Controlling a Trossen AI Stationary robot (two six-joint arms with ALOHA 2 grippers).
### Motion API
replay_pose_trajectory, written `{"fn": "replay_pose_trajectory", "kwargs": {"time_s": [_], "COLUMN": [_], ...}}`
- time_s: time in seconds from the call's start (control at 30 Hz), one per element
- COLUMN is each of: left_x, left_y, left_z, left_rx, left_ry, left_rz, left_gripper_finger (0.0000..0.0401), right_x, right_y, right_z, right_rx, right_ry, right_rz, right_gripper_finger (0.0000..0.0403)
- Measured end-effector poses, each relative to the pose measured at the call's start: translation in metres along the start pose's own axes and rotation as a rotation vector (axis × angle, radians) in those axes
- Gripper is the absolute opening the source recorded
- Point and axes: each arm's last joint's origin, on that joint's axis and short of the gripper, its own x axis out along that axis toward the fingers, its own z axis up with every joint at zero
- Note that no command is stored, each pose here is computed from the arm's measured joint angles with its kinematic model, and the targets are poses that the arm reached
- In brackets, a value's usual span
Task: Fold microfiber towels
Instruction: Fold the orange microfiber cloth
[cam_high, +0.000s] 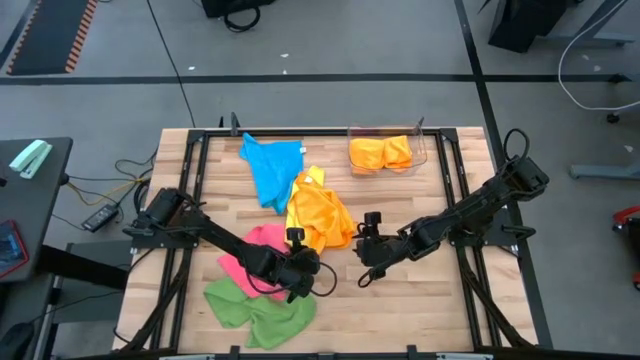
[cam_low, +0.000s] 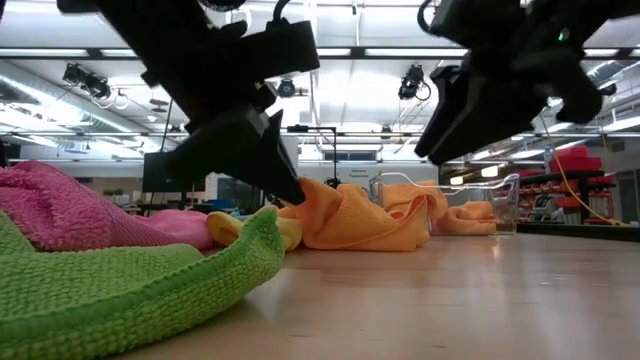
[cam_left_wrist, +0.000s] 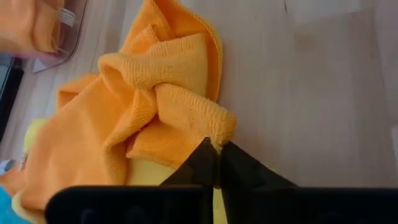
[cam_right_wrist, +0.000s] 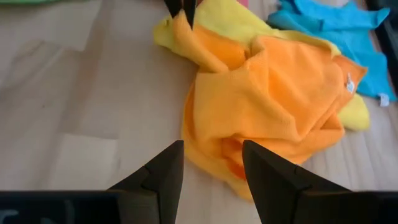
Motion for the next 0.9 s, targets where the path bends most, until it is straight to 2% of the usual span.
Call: {"fn": "replay_pose_trajectory", "kwargs": {"time_s": [0.13, 0.3, 0.47, 0.57, 0.67, 0.8, 0.9], "left_x": [-0.008, -0.017, -0.023, -0.028, -0.031, -0.031, -0.030], "left_y": [0.002, 0.000, -0.010, -0.015, -0.018, -0.019, -0.017], "left_z": [0.010, 0.017, 0.016, 0.015, 0.014, 0.015, 0.015], "left_rx": [-0.010, -0.056, -0.081, -0.094, -0.083, -0.083, -0.092], "left_ry": [0.031, 0.050, 0.077, 0.073, 0.068, 0.064, 0.066], "left_rz": [-0.002, -0.039, -0.165, -0.181, -0.190, -0.192, -0.188], "left_gripper_finger": [0.0029, 0.0010, 0.0027, 0.0034, 0.0025, 0.0009, 0.0014], "right_x": [0.014, 0.025, 0.030, 0.030, 0.029, 0.030, 0.033], "right_y": [-0.010, -0.023, -0.026, -0.025, -0.023, -0.025, -0.026], "right_z": [-0.011, -0.029, -0.041, -0.040, -0.036, -0.036, -0.037], "right_rx": [0.026, 0.052, 0.120, 0.144, 0.177, 0.203, 0.212], "right_ry": [-0.070, -0.020, 0.006, -0.012, -0.043, -0.048, -0.040], "right_rz": [-0.035, -0.049, -0.013, 0.019, 0.065, 0.064, 0.058], "right_gripper_finger": [0.0172, 0.0172, 0.0172, 0.0172, 0.0172, 0.0172, 0.0172]}}
